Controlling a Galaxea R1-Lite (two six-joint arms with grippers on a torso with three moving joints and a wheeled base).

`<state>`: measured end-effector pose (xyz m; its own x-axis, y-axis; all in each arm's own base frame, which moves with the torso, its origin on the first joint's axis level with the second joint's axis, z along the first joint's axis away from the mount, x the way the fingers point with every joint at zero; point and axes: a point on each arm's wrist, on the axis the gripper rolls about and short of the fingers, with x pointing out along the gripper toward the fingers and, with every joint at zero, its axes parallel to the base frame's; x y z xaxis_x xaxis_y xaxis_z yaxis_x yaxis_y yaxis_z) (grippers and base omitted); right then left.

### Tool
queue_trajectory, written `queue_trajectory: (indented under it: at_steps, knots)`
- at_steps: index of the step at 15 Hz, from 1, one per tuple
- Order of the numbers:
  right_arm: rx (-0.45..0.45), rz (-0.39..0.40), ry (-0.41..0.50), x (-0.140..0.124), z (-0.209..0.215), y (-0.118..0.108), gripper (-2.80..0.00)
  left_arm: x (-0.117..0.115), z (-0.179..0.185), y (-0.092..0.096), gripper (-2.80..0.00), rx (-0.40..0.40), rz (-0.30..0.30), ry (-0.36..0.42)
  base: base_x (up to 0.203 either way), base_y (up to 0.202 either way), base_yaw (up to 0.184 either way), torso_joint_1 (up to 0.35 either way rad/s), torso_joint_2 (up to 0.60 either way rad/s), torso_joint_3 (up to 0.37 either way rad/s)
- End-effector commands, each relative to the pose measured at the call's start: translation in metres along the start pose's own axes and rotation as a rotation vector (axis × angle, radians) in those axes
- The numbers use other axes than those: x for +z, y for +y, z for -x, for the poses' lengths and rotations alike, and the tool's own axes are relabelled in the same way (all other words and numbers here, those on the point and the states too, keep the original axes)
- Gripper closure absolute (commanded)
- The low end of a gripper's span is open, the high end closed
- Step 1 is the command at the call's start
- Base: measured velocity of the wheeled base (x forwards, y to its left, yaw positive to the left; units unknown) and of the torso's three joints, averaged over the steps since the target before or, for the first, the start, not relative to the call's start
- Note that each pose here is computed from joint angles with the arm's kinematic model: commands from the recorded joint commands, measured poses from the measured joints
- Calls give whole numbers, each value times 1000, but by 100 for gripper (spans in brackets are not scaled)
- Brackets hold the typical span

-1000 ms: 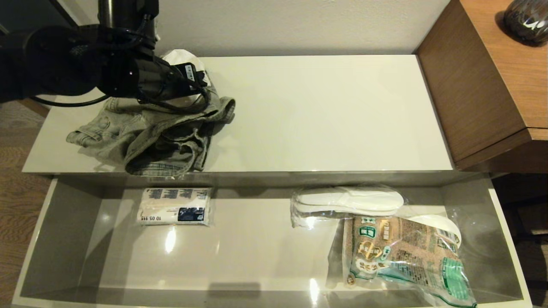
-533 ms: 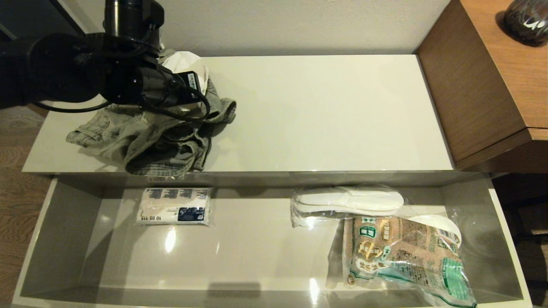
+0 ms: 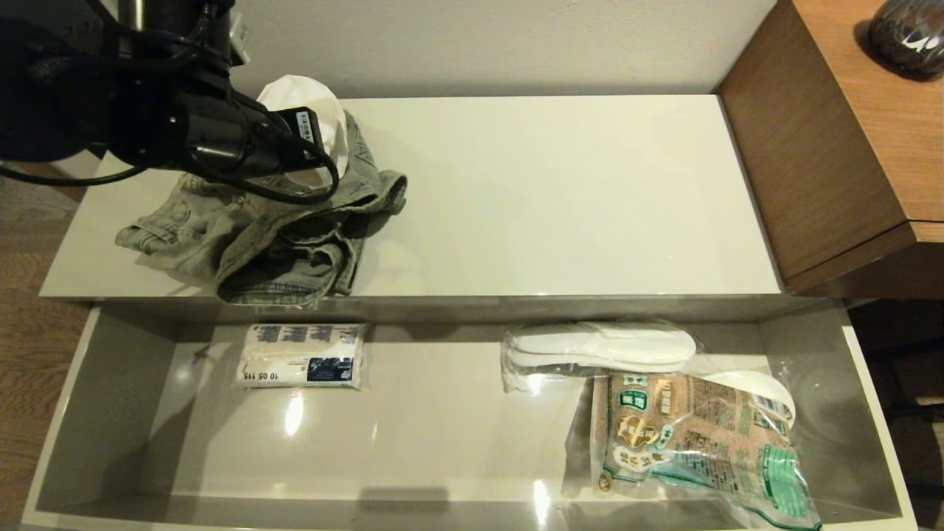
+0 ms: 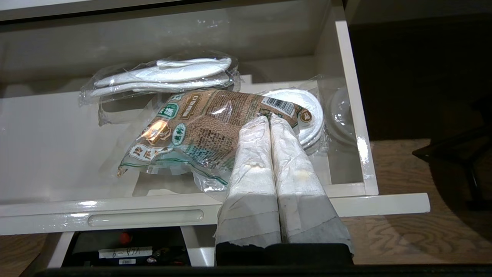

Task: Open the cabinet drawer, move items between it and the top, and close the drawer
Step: Pick up the roll paper on the table, then put the roll paper in the drawer

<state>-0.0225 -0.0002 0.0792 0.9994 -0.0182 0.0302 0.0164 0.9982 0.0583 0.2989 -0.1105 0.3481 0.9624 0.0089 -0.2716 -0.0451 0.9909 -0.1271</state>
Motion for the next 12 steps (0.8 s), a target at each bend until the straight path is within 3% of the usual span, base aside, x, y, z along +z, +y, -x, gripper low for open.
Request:
queue_trajectory:
  at_steps: [1,4,8,10,12]
  knots:
    - [0,0,1,0,0,0,0,0,28,10,0,-1,-5,13,0,0,0,0,0,0]
    - [0,0,2,0,0,0,0,-8,118,48,0,-10,-11,12,0,0,0,0,0,0]
    - [0,0,1,0,0,0,0,-60,217,102,0,-1,-61,120,0,0,0,0,0,0]
    - [0,0,0,0,0,0,0,-86,246,118,0,-68,-135,217,0,0,0,0,0,0]
    - [0,0,3,0,0,0,0,-109,260,125,0,-246,-300,351,0,0,0,0,0,0]
